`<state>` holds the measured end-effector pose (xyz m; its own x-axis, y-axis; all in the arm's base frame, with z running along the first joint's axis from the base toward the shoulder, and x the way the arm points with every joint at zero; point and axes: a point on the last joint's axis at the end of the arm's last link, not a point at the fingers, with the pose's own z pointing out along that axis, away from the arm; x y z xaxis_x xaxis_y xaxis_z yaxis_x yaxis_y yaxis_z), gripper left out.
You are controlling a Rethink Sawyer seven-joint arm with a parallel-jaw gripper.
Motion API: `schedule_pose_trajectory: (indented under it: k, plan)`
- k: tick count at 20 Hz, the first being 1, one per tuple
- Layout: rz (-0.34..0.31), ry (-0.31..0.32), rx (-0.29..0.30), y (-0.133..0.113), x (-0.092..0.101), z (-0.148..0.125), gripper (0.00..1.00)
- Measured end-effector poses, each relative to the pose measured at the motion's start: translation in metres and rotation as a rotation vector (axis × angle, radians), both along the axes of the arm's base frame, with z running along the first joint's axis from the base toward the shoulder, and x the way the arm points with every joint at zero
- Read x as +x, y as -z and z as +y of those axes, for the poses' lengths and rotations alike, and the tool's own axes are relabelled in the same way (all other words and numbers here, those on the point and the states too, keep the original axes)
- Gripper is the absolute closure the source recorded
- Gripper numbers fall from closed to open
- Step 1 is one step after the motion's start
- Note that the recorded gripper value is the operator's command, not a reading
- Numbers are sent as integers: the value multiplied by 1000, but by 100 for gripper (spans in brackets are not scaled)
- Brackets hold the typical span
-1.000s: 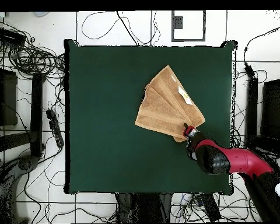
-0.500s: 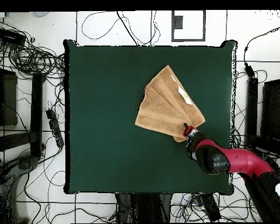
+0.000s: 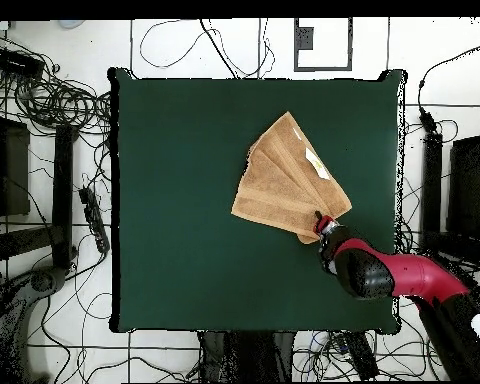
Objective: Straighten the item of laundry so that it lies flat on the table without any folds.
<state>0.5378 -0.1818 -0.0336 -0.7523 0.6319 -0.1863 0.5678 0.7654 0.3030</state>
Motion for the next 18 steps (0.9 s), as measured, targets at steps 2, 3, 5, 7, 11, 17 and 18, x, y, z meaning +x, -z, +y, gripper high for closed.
schedule_pose_trajectory:
  k: [2, 3, 5, 7, 11, 17, 18]
  plan:
    - [1, -13, -17, -3, 1, 2, 0]
    - [2, -18, -23, -4, 2, 3, 0]
    - [2, -28, -39, -8, 4, 4, 0]
    - [0, -34, -54, -12, 5, 3, 0]
    - [-15, -41, -84, -23, 11, -2, 0]
    - [-47, -39, -142, -49, 21, -20, 0]
    - [-50, -39, -149, -52, 22, -23, 0]
